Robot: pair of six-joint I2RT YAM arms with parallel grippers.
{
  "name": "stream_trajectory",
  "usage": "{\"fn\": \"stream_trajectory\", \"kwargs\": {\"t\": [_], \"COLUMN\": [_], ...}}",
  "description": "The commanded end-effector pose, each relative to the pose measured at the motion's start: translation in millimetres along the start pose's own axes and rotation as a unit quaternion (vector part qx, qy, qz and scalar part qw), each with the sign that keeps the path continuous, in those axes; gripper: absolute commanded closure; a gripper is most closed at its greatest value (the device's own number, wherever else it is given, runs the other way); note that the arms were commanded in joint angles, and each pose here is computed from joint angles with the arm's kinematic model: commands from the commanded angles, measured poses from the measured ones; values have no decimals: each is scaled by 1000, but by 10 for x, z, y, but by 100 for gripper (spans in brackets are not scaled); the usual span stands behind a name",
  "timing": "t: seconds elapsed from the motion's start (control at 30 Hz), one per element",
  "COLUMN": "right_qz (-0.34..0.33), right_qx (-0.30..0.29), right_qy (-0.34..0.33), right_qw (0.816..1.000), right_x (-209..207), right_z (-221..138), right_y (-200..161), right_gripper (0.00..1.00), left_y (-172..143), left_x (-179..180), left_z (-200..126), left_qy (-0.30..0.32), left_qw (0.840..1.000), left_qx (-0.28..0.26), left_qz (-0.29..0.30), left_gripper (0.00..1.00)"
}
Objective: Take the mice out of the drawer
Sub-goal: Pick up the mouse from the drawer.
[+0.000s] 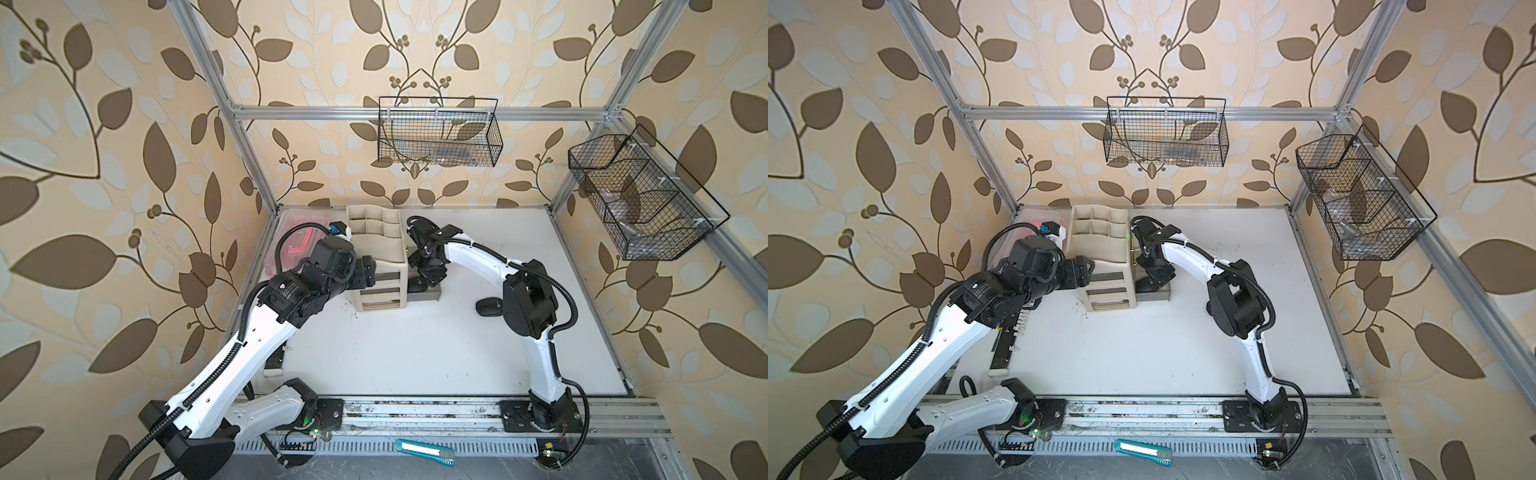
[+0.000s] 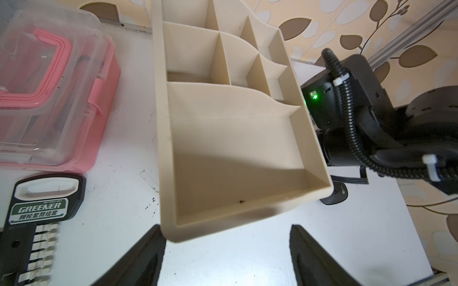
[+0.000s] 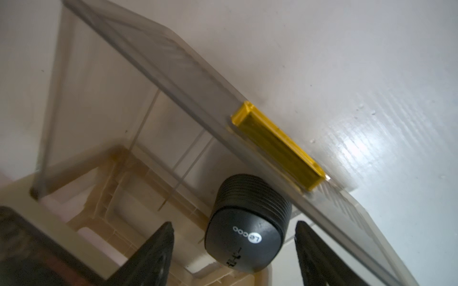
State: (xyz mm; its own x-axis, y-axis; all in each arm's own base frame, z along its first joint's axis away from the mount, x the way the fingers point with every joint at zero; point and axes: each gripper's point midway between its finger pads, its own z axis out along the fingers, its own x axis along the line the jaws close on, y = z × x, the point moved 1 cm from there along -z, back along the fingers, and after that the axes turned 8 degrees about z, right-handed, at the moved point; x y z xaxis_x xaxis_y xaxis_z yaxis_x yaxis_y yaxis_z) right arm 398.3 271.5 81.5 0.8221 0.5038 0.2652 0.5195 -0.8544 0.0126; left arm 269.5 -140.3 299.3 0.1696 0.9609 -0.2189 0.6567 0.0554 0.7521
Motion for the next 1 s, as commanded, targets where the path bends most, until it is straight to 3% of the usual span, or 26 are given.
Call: {"fn": "stream_trajectory", "kwargs": {"t": [0.0, 0.37, 0.97], "right_qz": [7, 16, 25], "right_qx": [24, 19, -1], "right_qy": [-22, -43, -45], "right_qw": [999, 999, 999], "right_x": [-142, -179, -130], "right_z": [13, 189, 306], "right_y": [-92, -60, 20], "right_gripper": [22, 19, 22], "left_y": [157, 133, 55], "left_x": [-66, -114, 16], "left_z": [-12, 37, 28], "left_qy": [-10, -22, 6], "left_qw": [1000, 999, 1000], "left_qx": [-25, -20, -20], "left_qz": [-9, -13, -23], "left_gripper": [23, 33, 36]}}
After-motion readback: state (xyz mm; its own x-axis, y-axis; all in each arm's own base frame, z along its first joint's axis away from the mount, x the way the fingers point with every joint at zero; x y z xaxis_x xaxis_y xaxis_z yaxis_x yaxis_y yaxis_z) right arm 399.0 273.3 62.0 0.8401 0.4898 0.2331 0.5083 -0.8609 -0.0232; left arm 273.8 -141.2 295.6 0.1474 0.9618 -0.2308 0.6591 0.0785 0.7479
